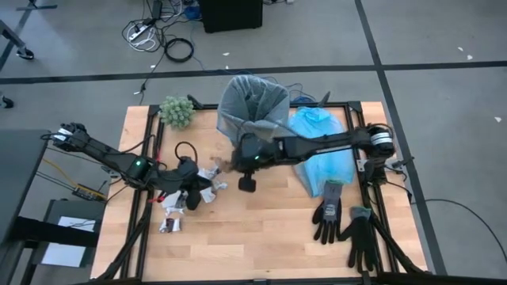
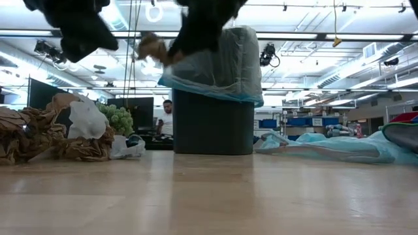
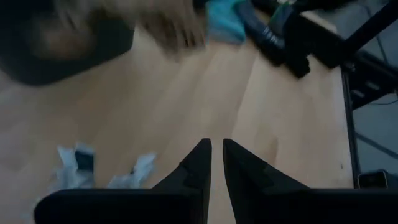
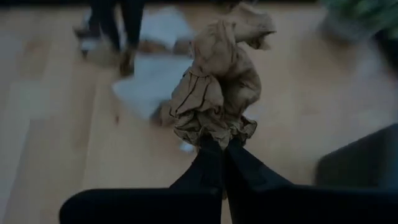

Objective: Place trash/remove bag and relplace
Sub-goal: Put the brown napkin into the trash bin

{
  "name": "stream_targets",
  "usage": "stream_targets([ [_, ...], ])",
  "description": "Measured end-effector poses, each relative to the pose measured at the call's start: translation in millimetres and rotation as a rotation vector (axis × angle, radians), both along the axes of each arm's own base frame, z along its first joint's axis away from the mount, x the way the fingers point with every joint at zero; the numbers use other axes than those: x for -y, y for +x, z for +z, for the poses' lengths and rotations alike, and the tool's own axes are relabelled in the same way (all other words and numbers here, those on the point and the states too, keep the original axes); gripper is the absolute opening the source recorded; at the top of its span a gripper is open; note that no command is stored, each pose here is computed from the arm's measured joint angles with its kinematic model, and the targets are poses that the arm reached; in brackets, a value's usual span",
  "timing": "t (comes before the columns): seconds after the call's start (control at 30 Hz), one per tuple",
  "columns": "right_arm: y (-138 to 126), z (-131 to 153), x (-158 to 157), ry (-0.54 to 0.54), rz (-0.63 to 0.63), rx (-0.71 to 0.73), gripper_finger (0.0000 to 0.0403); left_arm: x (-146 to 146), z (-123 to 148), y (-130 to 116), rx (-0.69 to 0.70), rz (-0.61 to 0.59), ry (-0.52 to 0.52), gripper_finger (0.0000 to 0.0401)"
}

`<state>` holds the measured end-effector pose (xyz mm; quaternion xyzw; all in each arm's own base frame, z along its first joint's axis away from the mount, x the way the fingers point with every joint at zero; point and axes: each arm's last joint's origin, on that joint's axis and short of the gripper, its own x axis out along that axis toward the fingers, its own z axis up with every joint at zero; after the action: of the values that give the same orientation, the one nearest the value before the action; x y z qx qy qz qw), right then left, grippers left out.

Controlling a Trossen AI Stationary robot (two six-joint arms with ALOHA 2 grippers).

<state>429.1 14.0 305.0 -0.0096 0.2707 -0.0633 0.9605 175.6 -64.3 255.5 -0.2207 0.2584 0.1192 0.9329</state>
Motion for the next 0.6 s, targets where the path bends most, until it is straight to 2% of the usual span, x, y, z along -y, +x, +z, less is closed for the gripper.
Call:
stream_targets([
  [0.17, -27, 49, 10, -0.077, -0.090, 0.123, 0.0000, 0, 5, 3, 0.061, 0.012, 0.052, 0.0051],
  [0.3, -47, 76, 23, -0.135, -0.193, 0.188, 0.0000, -1, 6, 3, 0.073, 0.046, 0.072, 0.0051],
  [0.43, -63, 94, 38, -0.166, -0.268, 0.232, 0.0000, -1, 6, 3, 0.074, 0.050, 0.073, 0.0051],
  [0.6, -70, 99, 58, -0.182, -0.341, 0.231, 0.0000, -1, 6, 3, 0.075, 0.050, 0.072, 0.0051],
])
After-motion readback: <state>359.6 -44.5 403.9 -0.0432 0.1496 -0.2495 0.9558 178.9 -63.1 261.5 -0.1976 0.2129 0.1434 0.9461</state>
